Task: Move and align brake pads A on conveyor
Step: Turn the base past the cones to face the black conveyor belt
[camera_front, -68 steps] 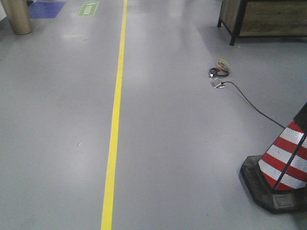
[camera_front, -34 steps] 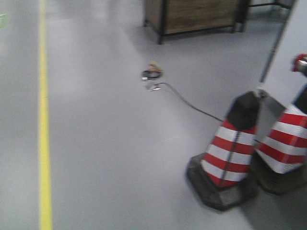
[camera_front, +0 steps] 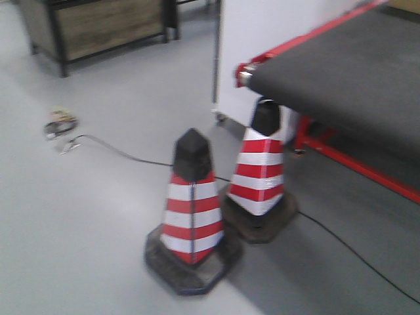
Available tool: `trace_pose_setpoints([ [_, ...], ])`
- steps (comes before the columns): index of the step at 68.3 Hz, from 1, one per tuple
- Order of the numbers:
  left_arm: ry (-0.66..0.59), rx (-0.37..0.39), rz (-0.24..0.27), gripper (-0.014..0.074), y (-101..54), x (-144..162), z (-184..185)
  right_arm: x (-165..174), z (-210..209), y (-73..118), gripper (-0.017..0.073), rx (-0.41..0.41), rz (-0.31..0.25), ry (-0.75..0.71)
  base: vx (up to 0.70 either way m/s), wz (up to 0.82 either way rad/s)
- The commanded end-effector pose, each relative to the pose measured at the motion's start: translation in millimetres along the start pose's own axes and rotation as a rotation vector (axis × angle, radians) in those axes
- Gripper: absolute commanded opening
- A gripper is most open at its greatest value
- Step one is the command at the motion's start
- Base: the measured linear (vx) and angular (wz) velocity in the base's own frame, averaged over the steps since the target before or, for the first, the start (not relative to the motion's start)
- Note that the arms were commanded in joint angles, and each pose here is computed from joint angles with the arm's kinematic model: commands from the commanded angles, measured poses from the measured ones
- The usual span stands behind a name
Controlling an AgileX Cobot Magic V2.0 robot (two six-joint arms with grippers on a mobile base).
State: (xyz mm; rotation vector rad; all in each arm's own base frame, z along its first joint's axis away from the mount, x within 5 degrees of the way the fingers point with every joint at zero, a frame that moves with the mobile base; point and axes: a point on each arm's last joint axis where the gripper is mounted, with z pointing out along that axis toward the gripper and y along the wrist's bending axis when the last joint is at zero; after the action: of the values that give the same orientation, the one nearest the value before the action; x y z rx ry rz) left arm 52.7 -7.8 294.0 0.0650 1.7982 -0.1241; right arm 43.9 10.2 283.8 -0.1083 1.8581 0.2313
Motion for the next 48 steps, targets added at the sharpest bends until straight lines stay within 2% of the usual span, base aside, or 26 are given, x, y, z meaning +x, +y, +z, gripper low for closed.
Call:
trace_pose_setpoints([
  [1, -0.106, 0.008, -0.012, -0.0006, -0.8, -16.1, -2.2, -17.3, -3.4, 1.6, -0.0007, -0.009, -0.009, -0.12, 0.23, -0.88],
  [48, -0.106, 0.008, -0.012, -0.0006, -0.8, -16.1, -2.2, -17.3, -3.4, 1.6, -0.0007, -0.009, -0.009, -0.12, 0.17, -0.86],
])
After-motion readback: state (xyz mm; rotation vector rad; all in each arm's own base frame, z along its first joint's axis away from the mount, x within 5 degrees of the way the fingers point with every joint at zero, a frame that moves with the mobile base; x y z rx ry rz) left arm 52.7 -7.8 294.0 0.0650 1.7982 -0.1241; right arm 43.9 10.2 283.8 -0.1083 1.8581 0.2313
